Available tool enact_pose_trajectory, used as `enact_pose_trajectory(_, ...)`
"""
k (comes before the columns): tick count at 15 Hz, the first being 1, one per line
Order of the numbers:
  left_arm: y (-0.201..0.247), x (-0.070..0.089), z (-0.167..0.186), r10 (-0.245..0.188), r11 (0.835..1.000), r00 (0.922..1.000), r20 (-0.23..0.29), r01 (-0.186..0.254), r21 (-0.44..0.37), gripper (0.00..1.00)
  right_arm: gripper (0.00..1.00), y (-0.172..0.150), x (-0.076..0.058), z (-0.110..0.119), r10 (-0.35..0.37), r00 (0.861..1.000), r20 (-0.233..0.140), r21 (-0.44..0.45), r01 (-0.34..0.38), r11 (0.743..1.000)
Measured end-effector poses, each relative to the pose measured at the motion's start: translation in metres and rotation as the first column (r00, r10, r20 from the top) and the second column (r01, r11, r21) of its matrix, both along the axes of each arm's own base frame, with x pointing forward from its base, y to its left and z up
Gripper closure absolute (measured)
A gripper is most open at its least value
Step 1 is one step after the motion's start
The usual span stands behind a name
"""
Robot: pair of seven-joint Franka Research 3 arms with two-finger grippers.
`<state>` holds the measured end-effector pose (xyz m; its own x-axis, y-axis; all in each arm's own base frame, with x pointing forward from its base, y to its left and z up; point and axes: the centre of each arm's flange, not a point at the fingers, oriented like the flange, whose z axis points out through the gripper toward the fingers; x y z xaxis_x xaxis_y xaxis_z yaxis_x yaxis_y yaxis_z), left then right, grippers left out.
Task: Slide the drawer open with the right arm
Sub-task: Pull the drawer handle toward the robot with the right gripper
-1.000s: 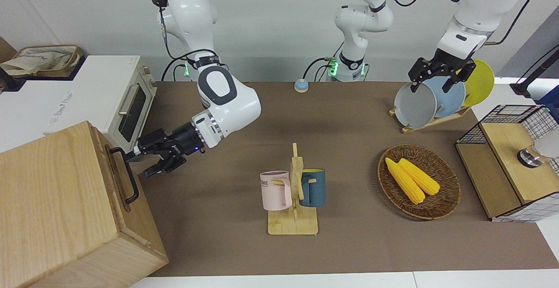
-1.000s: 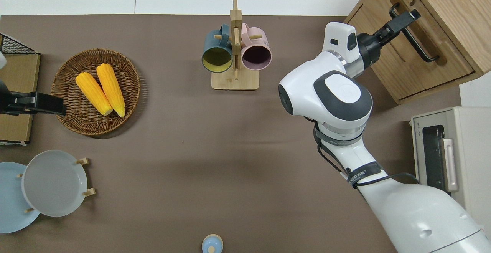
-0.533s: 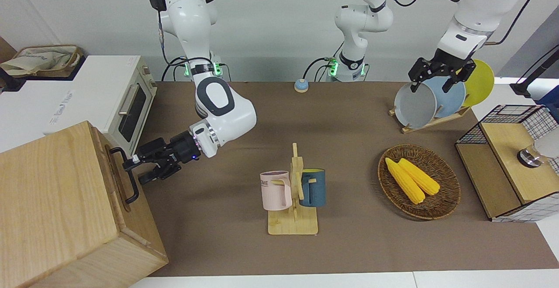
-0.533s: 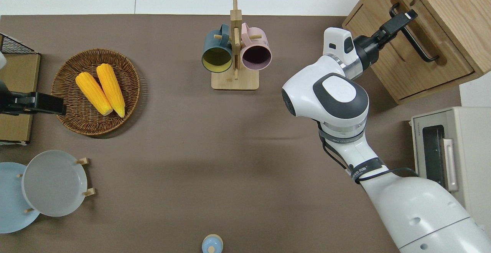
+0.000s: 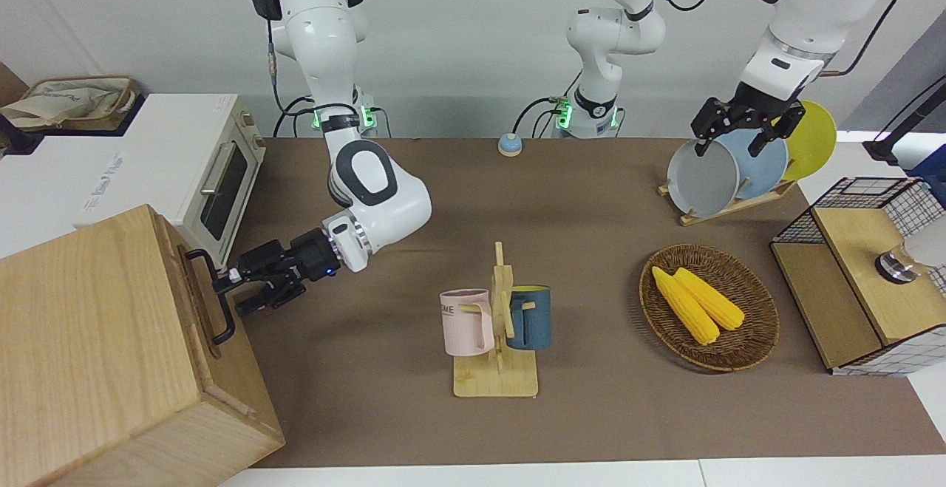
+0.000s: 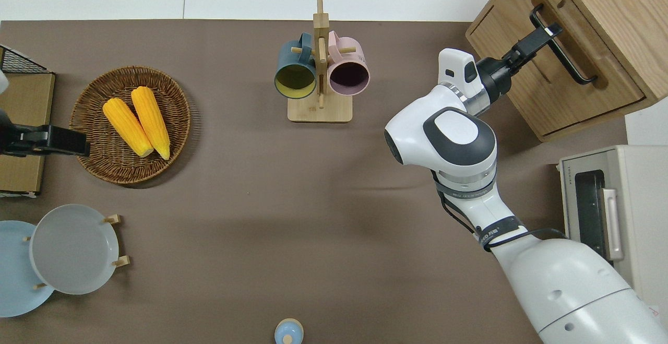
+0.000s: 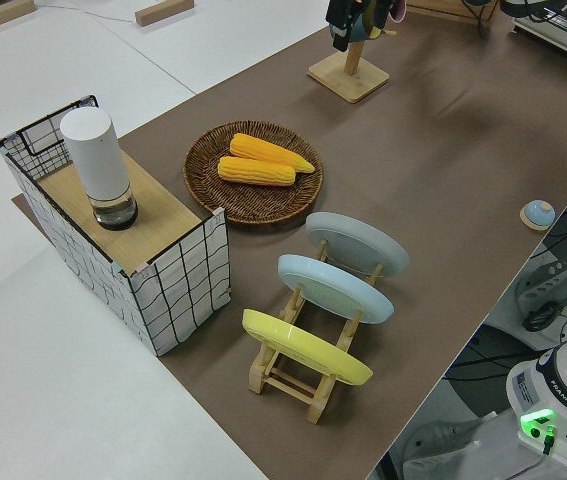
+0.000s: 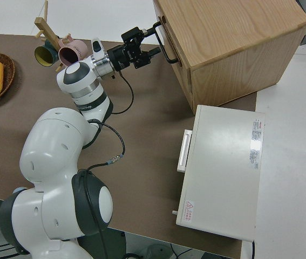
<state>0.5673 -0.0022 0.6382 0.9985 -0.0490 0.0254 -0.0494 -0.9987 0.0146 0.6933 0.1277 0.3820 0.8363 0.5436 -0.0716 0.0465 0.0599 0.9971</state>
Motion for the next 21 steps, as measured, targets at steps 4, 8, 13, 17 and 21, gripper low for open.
enact_pose_trajectory(4, 0.0, 0.0, 0.0, 0.0, 1.0, 1.0, 0.0, 0.0, 0.0, 0.01, 0.26, -0.0049, 0.0011, 0.0004, -0.004, 1.0, 0.004, -0.005, 0.004, 1.0)
enact_pose_trajectory(8, 0.0, 0.0, 0.0, 0.0, 1.0, 1.0, 0.0, 0.0, 0.0, 0.01, 0.52, -0.0076, 0.0016, 0.0006, -0.007, 1.0, 0.005, -0.007, 0.007, 1.0)
enact_pose_trajectory(13, 0.0, 0.0, 0.0, 0.0, 1.0, 1.0, 0.0, 0.0, 0.0, 0.0, 0.81, -0.0102, 0.0022, 0.0015, -0.009, 1.0, 0.018, -0.006, 0.009, 1.0)
enact_pose_trajectory(17, 0.0, 0.0, 0.0, 0.0, 1.0, 1.0, 0.0, 0.0, 0.0, 0.0, 0.81, -0.0092, 0.002, 0.0016, -0.008, 1.0, 0.026, -0.002, 0.008, 1.0)
enact_pose_trajectory(21, 0.0, 0.0, 0.0, 0.0, 1.0, 1.0, 0.0, 0.0, 0.0, 0.01, 0.81, -0.004, -0.0001, 0.0012, -0.011, 0.999, 0.031, -0.002, 0.011, 1.0)
